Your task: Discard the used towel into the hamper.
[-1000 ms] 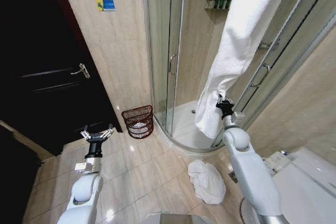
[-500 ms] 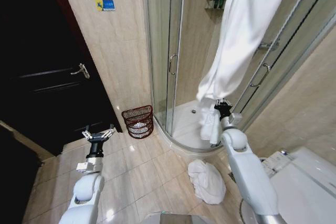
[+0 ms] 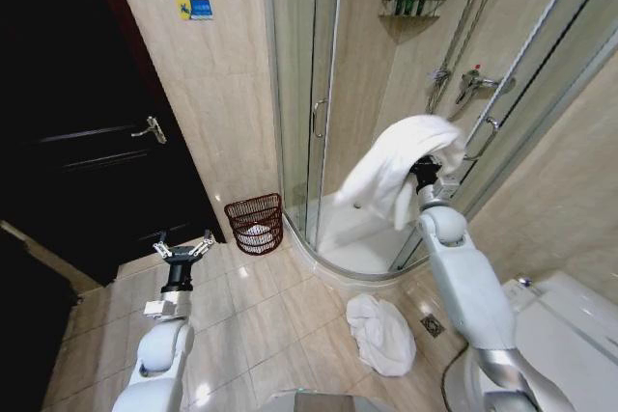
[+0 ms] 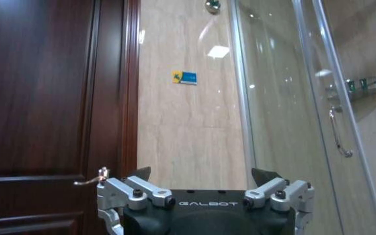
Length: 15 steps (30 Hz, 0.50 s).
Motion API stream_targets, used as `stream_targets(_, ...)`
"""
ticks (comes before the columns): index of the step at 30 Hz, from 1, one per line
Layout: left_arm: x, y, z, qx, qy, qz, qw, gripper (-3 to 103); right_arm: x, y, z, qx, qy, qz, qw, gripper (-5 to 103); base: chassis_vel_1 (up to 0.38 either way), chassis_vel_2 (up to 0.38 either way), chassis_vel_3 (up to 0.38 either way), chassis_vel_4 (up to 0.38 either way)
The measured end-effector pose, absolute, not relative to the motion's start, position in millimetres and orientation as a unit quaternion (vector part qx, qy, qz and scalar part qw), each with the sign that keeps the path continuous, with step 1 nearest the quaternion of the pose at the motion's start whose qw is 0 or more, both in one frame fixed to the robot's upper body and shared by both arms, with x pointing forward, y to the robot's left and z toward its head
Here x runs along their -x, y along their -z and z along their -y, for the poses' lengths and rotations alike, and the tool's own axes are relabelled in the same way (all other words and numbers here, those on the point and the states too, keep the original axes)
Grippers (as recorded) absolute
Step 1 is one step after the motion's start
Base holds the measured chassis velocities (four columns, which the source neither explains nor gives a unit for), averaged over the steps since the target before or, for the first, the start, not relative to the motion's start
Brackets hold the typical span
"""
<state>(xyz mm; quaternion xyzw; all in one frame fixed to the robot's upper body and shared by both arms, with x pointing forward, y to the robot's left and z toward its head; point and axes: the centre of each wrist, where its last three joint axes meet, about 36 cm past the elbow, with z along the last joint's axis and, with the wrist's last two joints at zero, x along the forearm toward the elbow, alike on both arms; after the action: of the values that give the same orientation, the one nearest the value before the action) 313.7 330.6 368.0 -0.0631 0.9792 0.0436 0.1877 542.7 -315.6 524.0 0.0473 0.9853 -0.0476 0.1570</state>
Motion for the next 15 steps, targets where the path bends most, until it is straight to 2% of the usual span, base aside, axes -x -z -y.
stream_targets(8,-315,-375,-328,0.060,-0.043,-0.979,0.192,100,-525,-516,321,-0.048,0.038,-0.987,0.147,6,0.000,0.000,0.000,0.000)
stream_targets(15,-314,-376,-326,0.058,-0.042,-0.979,0.192,100,-508,-524,314,-0.040,0.000,-0.989,0.145,6,0.000,0.000,0.000,0.000)
